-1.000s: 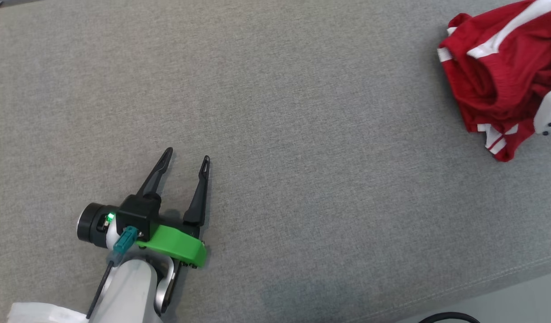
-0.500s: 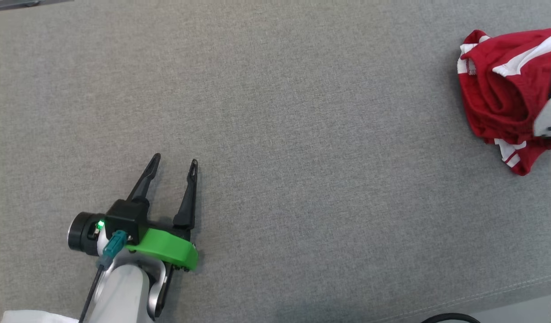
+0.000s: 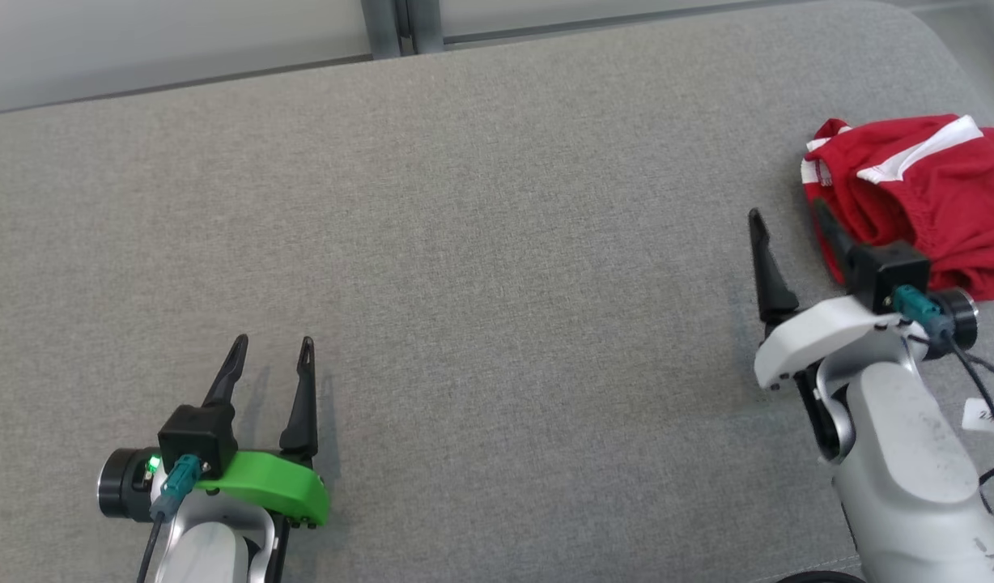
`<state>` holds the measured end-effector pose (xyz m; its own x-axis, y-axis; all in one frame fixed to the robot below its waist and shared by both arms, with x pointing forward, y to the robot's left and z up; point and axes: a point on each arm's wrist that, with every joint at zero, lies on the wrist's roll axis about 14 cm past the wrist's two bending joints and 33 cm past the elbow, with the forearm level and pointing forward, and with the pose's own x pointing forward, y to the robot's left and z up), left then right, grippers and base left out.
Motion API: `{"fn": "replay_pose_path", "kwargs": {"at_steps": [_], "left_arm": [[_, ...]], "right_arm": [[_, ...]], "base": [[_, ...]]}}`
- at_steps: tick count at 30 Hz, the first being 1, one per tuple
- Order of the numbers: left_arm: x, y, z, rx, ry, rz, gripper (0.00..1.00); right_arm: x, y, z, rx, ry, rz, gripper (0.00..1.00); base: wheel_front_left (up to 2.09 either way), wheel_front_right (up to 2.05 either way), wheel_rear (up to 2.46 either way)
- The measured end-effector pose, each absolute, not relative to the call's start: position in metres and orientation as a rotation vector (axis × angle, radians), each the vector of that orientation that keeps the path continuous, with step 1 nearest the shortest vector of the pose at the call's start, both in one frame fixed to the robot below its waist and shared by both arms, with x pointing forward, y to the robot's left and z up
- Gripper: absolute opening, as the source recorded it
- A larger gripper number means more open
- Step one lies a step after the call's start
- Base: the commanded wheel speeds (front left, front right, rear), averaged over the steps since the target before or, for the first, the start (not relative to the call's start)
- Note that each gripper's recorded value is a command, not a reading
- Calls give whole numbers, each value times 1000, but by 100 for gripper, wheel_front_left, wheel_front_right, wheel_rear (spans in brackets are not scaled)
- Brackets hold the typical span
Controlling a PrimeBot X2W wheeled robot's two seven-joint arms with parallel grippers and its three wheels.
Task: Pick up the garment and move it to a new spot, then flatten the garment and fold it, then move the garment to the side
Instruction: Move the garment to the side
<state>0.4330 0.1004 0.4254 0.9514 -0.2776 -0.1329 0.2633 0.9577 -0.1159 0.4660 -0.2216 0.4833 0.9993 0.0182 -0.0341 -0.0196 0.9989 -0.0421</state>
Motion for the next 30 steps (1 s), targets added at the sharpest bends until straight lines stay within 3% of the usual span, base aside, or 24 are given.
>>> {"fn": "replay_pose_path", "kwargs": {"at_steps": [12,30], "left_arm": [[410,140,441,-83,125,-145,100],[381,169,460,-87,78,-45,100]], "right_arm": [[430,-183,472,57,59,73,100],[405,-158,497,-42,-14,142,100]], "base": [[0,0,0],[0,0,0]]}}
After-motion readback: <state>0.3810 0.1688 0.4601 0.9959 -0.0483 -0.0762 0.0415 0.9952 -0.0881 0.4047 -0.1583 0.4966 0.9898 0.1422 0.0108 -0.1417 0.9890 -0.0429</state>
